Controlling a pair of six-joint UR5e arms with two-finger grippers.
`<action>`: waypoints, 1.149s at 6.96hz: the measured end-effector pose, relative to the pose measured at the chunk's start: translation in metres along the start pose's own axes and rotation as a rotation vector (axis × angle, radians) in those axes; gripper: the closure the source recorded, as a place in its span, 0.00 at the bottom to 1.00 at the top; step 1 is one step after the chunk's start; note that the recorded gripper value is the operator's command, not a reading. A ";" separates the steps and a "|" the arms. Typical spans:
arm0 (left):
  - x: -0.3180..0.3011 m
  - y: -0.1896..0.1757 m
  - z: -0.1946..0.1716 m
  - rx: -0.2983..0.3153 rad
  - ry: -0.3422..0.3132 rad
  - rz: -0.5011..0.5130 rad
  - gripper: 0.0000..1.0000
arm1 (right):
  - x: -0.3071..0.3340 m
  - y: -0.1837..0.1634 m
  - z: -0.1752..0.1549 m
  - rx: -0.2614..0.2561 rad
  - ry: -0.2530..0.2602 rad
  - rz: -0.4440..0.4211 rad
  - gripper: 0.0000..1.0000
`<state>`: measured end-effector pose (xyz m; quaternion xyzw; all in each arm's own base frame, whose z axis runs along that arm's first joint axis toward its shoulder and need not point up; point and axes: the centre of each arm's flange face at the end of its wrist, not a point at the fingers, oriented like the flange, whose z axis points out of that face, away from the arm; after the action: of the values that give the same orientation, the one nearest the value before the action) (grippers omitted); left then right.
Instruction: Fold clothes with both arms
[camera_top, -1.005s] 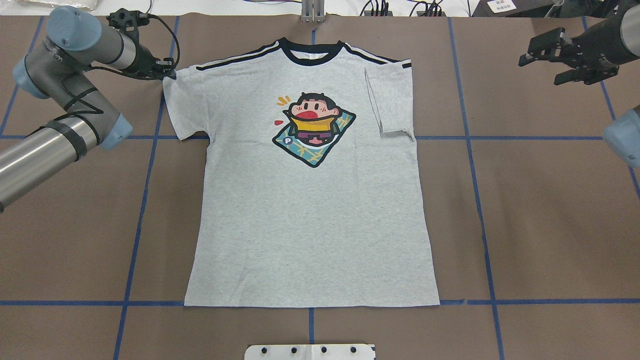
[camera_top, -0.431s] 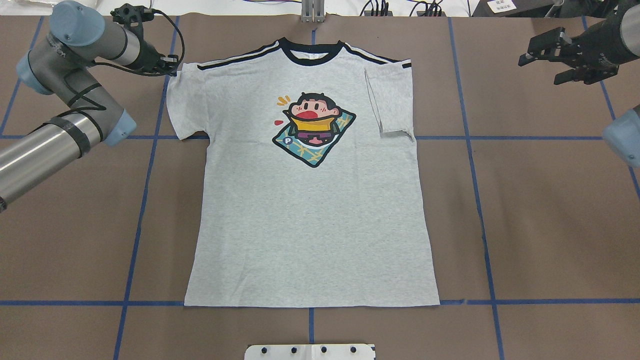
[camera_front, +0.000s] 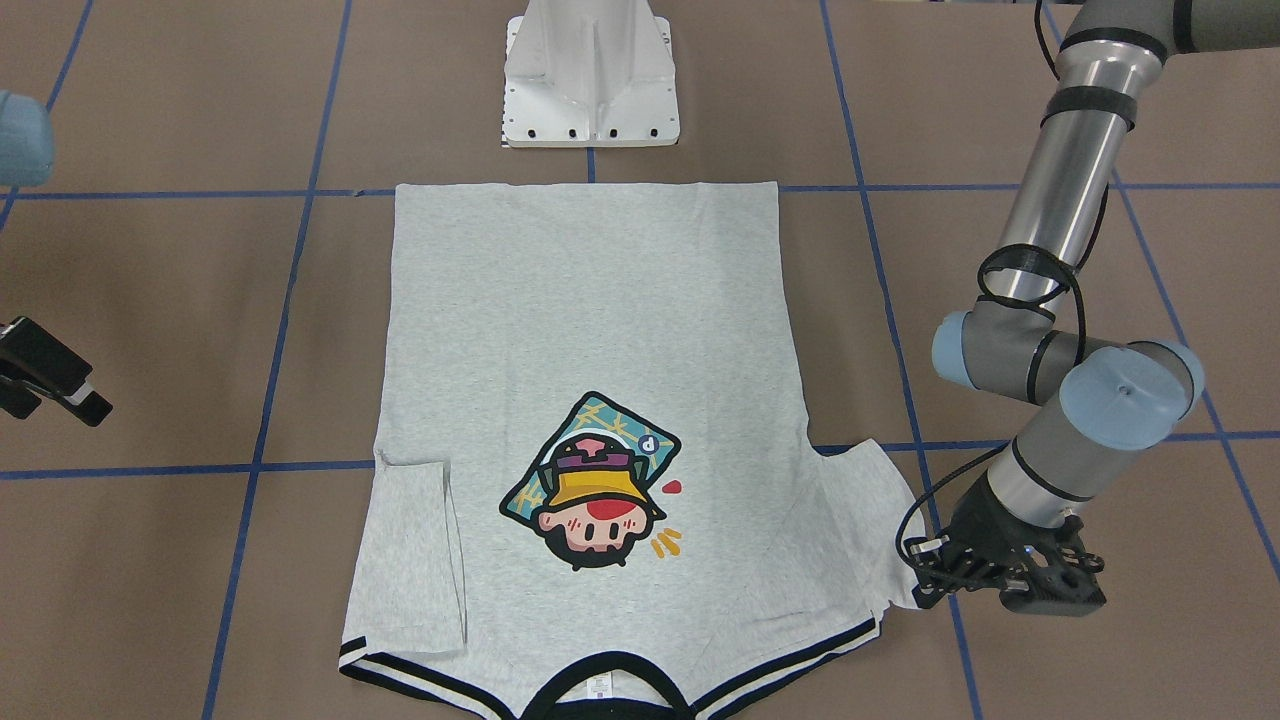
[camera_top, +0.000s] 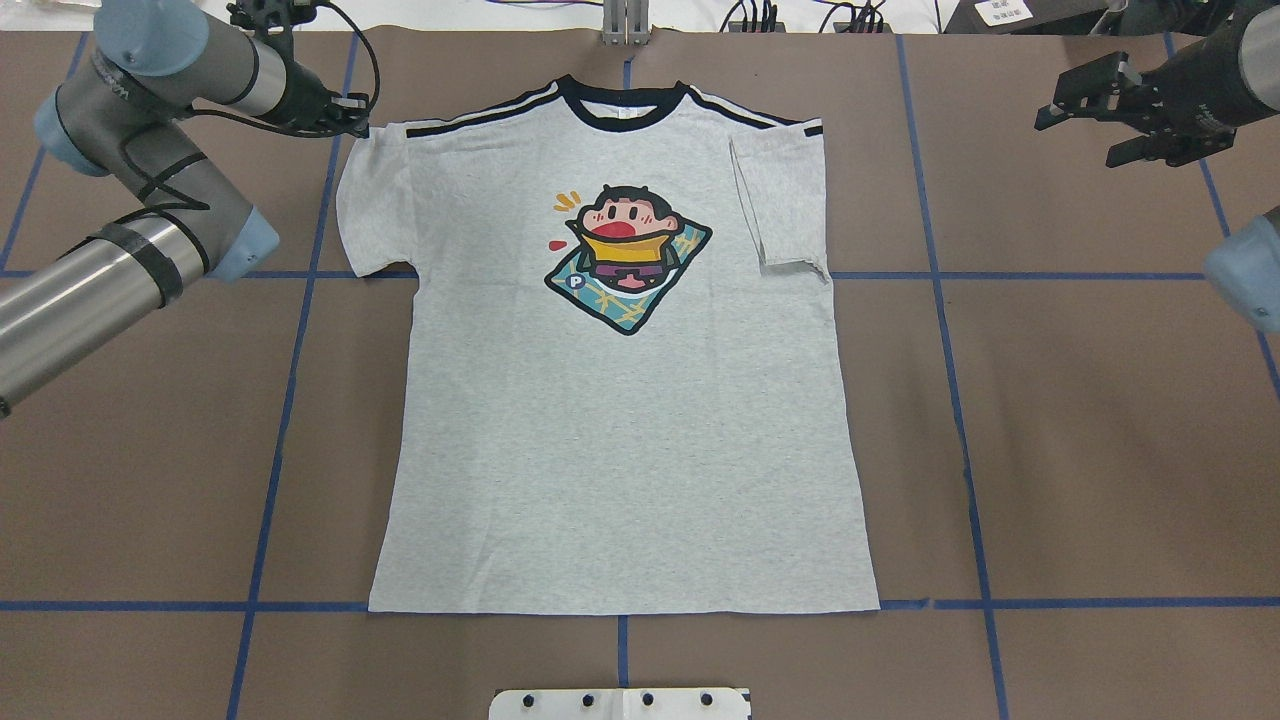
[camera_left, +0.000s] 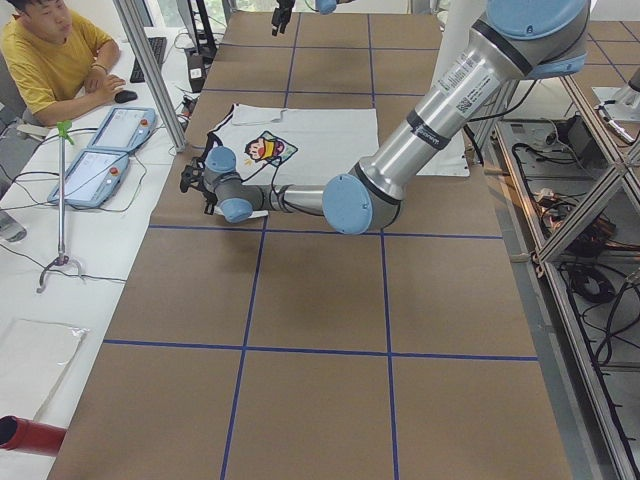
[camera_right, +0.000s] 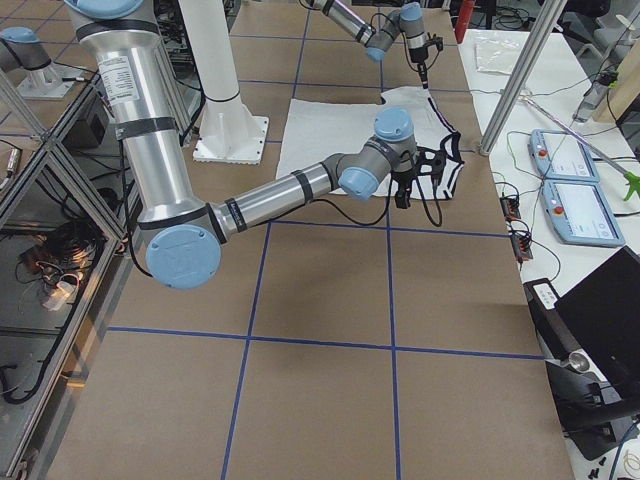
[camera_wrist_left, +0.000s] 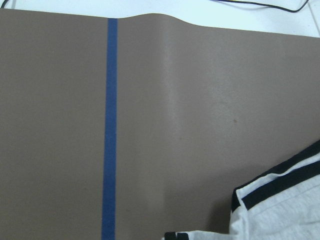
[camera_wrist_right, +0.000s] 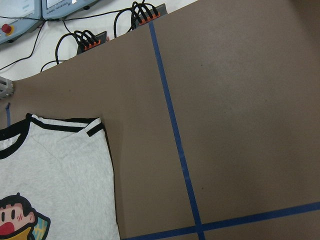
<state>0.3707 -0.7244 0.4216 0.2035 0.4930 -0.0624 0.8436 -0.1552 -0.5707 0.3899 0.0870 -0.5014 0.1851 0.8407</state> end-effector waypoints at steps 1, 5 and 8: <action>0.011 0.004 -0.013 0.013 0.027 -0.005 1.00 | -0.002 0.000 0.000 0.001 -0.002 -0.002 0.00; 0.109 0.037 0.005 0.041 0.077 -0.141 1.00 | -0.001 0.000 0.000 0.000 -0.001 0.001 0.00; 0.167 0.049 0.040 0.123 0.013 -0.181 1.00 | 0.004 0.001 0.001 -0.001 0.004 0.005 0.00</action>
<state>0.5027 -0.6804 0.3094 0.2098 0.5101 -0.1668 0.8172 -0.1545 -0.5691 0.3933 0.0847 -0.5000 0.1870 0.8413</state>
